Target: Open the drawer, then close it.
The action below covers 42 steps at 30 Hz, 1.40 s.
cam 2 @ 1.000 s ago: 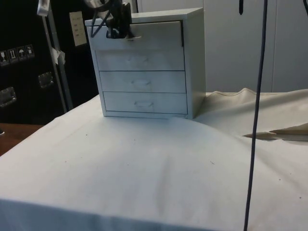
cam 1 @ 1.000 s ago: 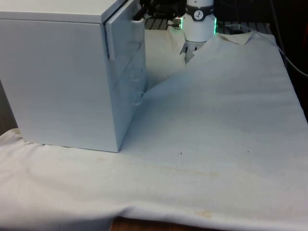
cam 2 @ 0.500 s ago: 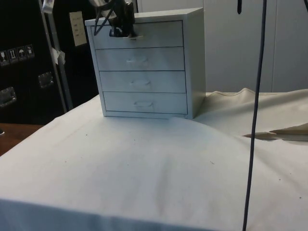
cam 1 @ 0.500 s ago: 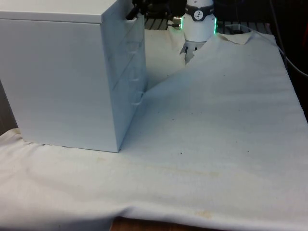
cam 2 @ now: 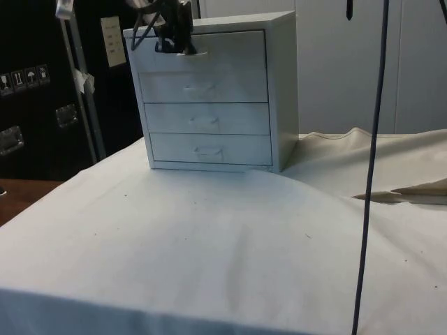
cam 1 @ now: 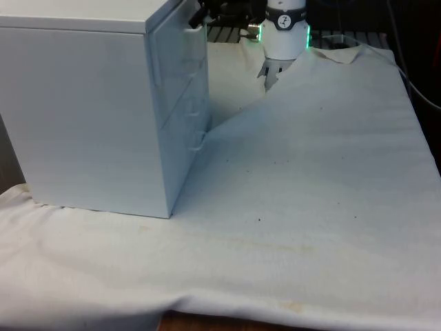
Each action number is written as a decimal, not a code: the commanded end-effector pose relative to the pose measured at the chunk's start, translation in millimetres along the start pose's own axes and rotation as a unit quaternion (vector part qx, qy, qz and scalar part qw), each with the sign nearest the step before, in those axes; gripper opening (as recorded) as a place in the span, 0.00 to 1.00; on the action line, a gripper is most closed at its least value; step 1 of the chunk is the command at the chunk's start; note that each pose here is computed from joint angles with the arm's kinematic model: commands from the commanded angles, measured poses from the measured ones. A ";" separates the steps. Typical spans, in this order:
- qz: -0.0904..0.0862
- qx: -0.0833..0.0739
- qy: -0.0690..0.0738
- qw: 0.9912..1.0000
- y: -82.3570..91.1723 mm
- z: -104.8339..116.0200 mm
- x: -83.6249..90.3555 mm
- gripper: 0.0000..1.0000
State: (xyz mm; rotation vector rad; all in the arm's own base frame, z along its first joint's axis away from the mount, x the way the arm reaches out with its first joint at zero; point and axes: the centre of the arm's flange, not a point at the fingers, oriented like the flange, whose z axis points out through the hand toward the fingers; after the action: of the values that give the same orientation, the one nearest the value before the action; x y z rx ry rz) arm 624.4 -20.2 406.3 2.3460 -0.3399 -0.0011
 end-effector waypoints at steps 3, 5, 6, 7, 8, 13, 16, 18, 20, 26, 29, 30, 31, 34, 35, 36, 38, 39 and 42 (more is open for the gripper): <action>0.004 0.004 -0.001 1.000 -1.1 -5.9 -2.2 0.00; 0.005 0.002 -0.002 1.000 -0.4 -5.4 -1.6 0.00; 0.006 0.001 -0.002 1.000 0.0 -5.0 -1.4 0.00; 0.006 0.000 -0.002 1.000 0.8 -5.1 -1.1 0.00; 0.005 -0.001 -0.002 1.000 1.0 -5.2 -1.1 0.00; 0.007 -0.004 0.000 1.000 4.5 -8.6 0.2 0.00; 0.008 -0.006 0.001 1.000 6.6 -12.2 1.1 0.00; 0.008 -0.007 0.000 1.000 7.5 -13.5 1.4 0.00; 0.010 -0.011 0.001 1.000 9.9 -17.3 2.4 0.00; 0.013 -0.012 0.002 1.000 8.3 -26.1 1.4 0.00; 0.017 -0.010 0.001 1.000 6.9 -32.8 0.1 0.00; 0.018 -0.009 0.001 1.000 5.9 -34.9 -0.5 0.00; 0.019 -0.008 0.001 1.000 5.7 -36.4 -0.7 0.00; 0.023 -0.004 0.001 1.000 2.3 -41.3 -3.3 0.00; 0.022 -0.009 0.003 1.000 2.7 -38.7 -1.1 0.00; 0.025 -0.002 0.001 1.000 1.9 -42.0 -3.9 0.00; 0.027 0.004 -0.001 1.000 0.9 -41.9 -5.1 0.00; 0.029 0.008 -0.001 1.000 0.7 -41.7 -5.4 0.00; 0.032 0.018 -0.006 0.999 -0.7 -40.7 -6.8 0.00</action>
State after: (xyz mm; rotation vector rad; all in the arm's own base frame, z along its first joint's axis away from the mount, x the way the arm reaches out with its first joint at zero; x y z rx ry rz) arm 624.2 9.7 434.1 2.3463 -0.4128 0.0177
